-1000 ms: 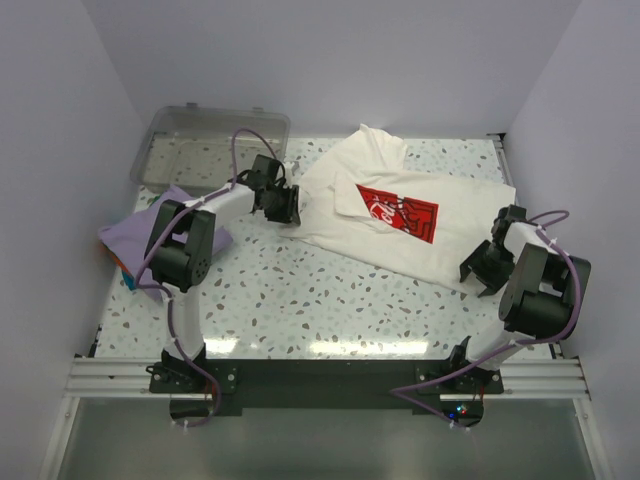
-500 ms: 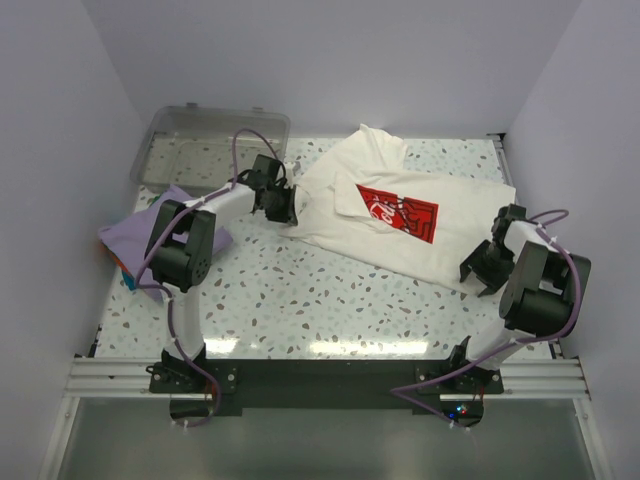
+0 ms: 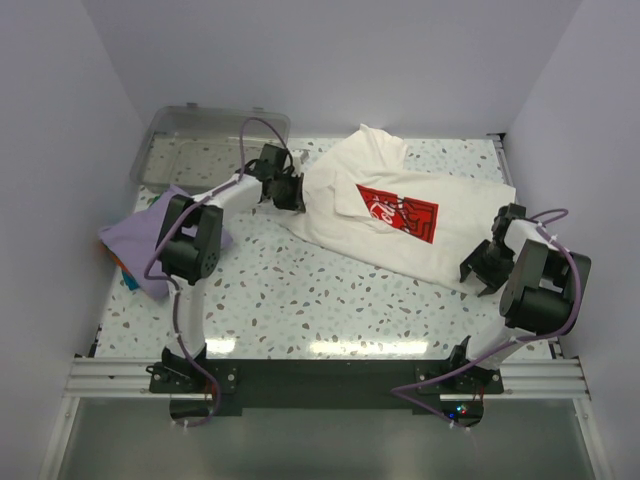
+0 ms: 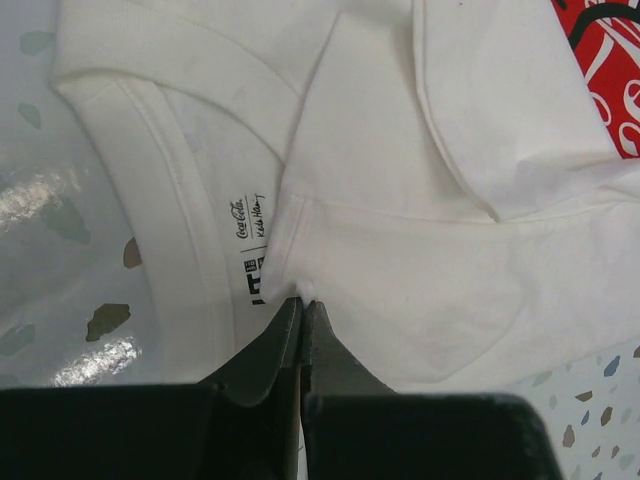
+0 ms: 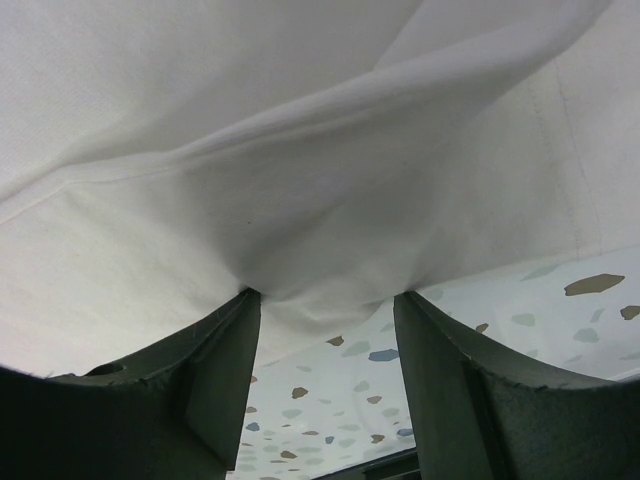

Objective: Fold and stack the t-shirts
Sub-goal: Fold the tshirt

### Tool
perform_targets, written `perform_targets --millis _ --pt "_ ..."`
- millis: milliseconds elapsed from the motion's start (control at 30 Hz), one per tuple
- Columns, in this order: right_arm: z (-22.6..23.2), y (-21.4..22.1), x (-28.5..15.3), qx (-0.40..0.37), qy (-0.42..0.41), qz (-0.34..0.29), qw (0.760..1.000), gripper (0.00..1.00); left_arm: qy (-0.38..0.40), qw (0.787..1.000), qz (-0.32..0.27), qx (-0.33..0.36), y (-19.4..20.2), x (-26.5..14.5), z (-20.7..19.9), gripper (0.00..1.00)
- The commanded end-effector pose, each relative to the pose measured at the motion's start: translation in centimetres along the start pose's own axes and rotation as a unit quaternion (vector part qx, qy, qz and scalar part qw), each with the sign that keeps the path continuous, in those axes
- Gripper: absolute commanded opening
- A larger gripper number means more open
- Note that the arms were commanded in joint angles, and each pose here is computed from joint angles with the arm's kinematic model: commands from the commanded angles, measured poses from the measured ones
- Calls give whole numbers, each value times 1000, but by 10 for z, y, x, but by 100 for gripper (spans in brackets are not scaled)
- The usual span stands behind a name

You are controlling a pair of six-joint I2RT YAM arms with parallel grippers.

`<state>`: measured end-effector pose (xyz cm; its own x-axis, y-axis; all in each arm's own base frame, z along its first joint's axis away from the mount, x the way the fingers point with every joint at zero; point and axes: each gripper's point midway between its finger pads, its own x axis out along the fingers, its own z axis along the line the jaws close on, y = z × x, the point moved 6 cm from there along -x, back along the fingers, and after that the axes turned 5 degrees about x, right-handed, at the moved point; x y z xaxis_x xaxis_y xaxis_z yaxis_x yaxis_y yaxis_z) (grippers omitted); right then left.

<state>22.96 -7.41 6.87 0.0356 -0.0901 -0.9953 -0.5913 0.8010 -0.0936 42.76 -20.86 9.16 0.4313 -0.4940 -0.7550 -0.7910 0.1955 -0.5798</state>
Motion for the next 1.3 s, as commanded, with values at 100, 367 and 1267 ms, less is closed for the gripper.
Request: perform_targets --millis 100,367,1267 --pt "-13 7 27 -12 58 9 998 60 -11 1000 -14 25 -18 2 -1 0" --pt "-14 4 33 -9 73 11 997 60 -62 998 2 14 -12 -10 8 0" --pt "15 -19 -26 -14 -27 -51 998 61 -38 999 -14 3 -11 -41 -33 49"
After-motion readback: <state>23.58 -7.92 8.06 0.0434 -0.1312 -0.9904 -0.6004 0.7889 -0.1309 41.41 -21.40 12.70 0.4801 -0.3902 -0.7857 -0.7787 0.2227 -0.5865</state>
